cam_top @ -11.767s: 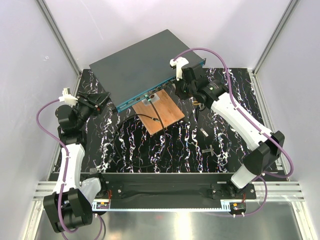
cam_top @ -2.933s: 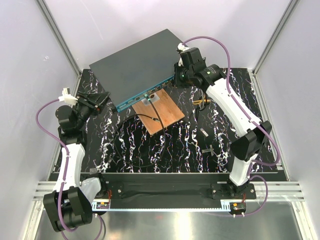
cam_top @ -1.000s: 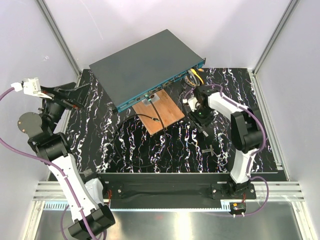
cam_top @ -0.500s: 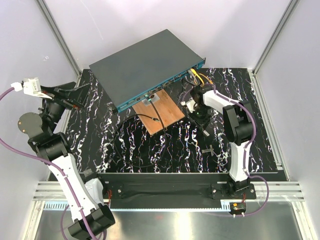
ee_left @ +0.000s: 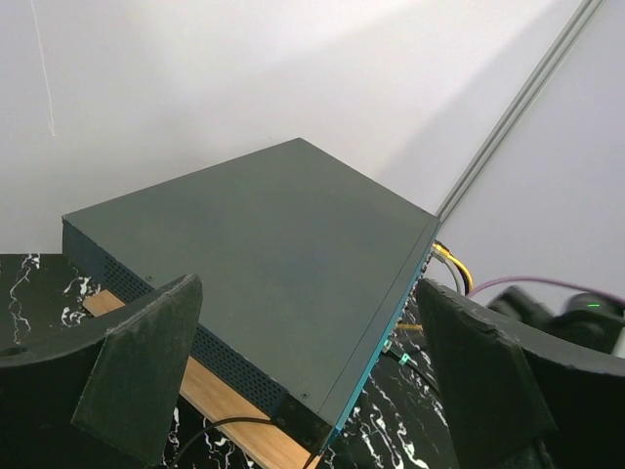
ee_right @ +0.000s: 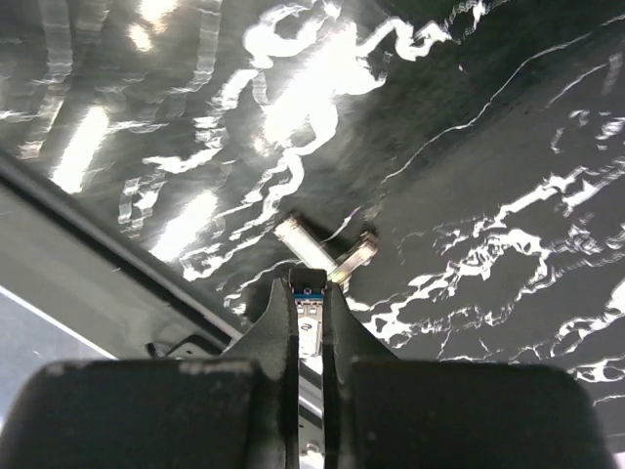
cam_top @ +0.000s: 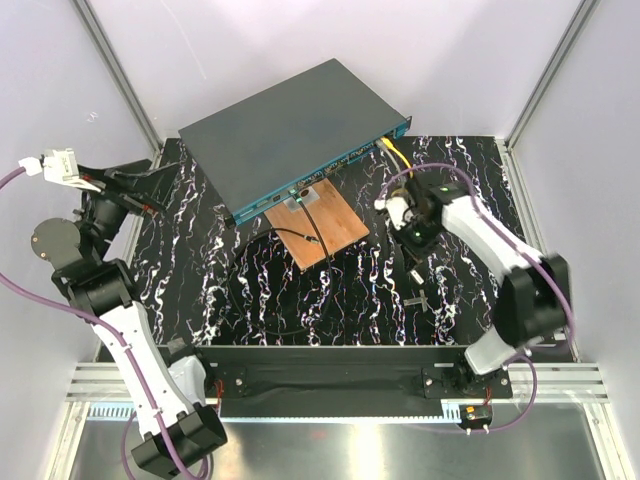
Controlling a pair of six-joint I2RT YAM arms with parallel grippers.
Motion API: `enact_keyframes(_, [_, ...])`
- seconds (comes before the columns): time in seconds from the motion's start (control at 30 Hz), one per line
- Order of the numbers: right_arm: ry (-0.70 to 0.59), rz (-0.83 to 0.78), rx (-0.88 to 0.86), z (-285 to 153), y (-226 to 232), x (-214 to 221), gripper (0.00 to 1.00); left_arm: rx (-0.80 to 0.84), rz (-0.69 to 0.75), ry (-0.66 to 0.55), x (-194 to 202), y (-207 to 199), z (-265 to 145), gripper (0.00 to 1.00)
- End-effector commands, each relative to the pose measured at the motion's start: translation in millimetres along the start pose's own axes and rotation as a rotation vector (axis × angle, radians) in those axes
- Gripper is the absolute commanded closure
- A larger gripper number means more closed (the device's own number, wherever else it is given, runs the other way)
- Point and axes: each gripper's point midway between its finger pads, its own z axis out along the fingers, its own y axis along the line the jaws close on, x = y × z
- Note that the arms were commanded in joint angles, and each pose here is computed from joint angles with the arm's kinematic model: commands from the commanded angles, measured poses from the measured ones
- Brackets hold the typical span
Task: Insert the plug into the switch port
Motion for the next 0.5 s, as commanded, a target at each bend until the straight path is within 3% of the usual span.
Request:
enact_keyframes(0.0, [-0.117,-0.065,-0.04,-38.4,27.5,4.5,1.0,0.073,0.063,-0.013,-14.2,-25.1,0.0,0.03])
enact_keyframes(0.17, [-0.28,-0.12,-0.024,-68.8,41.9,-1.8,1.0,0.11,0.112,0.015,-7.6,-34.9,-0.2,0.04])
enact_keyframes(0.27, [-0.508,-0.134,-0.036,-114.2,59.6,-34.2,1.0,0.157,0.165,0.057,4.2,-44.4,4.8,0.04])
enact_keyframes(0.4, [-0.86,-0.112,-0.047,-208.3,82.4,-88.0,1.0,0.196,0.239,0.103,25.1,-55.6,20.9,0.04])
enact_keyframes(0.43, [-1.0,-0.091,-0.058,-246.3,89.3,-108.1,1.0,0.209,0.25,0.12,28.9,-62.1,23.4,0.04])
enact_keyframes(0.47, [-1.074,-0.077,-0.072,-267.2,94.4,-116.6,1.0,0.279,0.303,0.135,38.2,-79.4,28.4,0.04])
